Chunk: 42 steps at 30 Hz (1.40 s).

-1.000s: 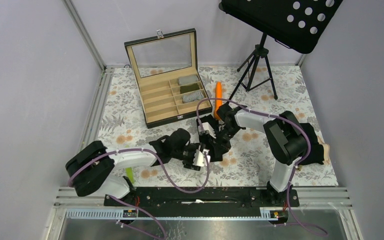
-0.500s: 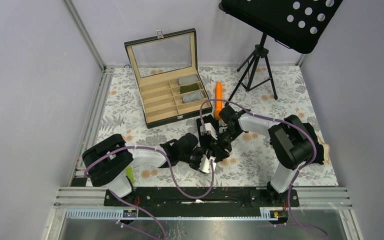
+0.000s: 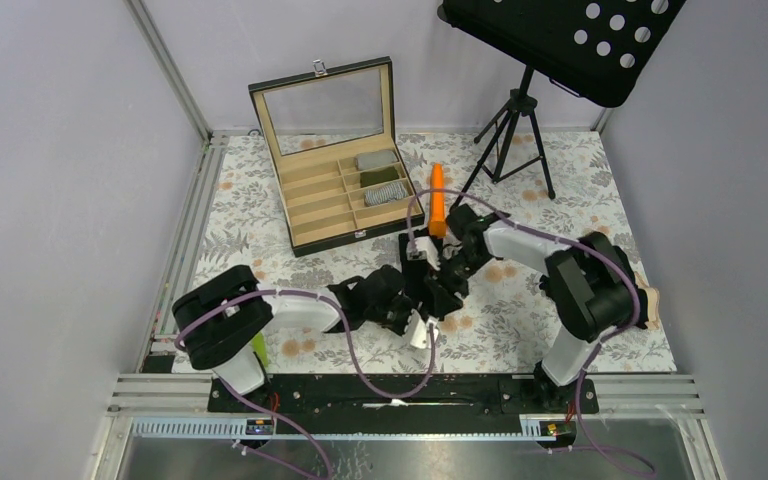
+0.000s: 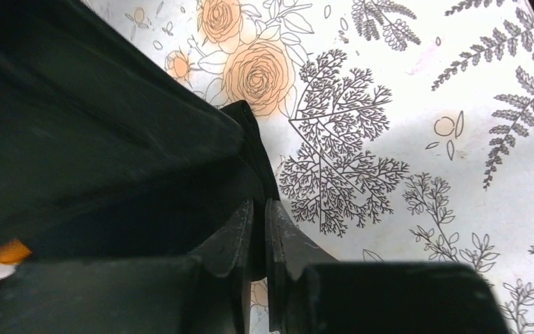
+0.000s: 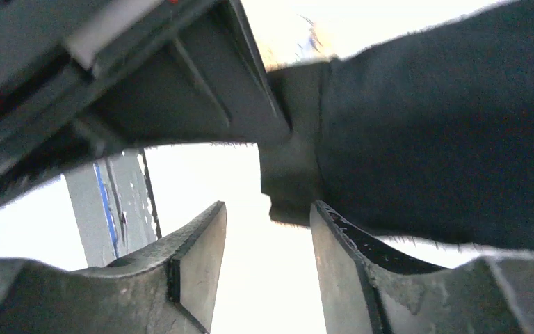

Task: Roll the underwear
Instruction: Roll the underwear to the center of the board.

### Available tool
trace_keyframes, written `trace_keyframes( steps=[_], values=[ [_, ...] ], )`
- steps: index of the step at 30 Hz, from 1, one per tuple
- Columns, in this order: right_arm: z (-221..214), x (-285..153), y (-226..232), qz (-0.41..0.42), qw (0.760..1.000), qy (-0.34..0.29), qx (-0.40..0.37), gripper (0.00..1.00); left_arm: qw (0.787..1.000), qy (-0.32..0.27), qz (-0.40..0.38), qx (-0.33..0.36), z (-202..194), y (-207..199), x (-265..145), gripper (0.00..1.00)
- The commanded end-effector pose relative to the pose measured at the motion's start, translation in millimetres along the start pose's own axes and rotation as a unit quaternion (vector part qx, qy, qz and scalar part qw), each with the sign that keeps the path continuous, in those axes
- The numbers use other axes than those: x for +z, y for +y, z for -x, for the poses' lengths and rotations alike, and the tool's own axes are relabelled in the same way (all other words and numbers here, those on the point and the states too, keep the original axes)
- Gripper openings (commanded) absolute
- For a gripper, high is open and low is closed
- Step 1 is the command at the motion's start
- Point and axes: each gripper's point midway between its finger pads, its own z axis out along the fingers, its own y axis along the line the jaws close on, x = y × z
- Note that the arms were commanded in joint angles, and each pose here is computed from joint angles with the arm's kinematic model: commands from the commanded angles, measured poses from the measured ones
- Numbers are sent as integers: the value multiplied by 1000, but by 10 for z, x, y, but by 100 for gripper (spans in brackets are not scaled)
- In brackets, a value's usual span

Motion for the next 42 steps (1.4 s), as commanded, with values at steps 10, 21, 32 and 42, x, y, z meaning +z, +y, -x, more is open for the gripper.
trace_keyframes(
  steps=[10,21,32,42],
  values=[
    [75,-1304,1,-370,908,-181,-73,88,926,-72,-103,-356,183,46,-166,0],
    [0,-724,177,-300,910,-94,-271,79,797,-142,-181,-558,259,289,-106,0],
    [299,-226,161,-282,877,-102,-376,88,760,-138,-181,-608,-41,423,-134,0],
    [263,6,18,-271,865,-78,-415,81,744,-149,-190,-623,-78,488,-119,0]
  ],
)
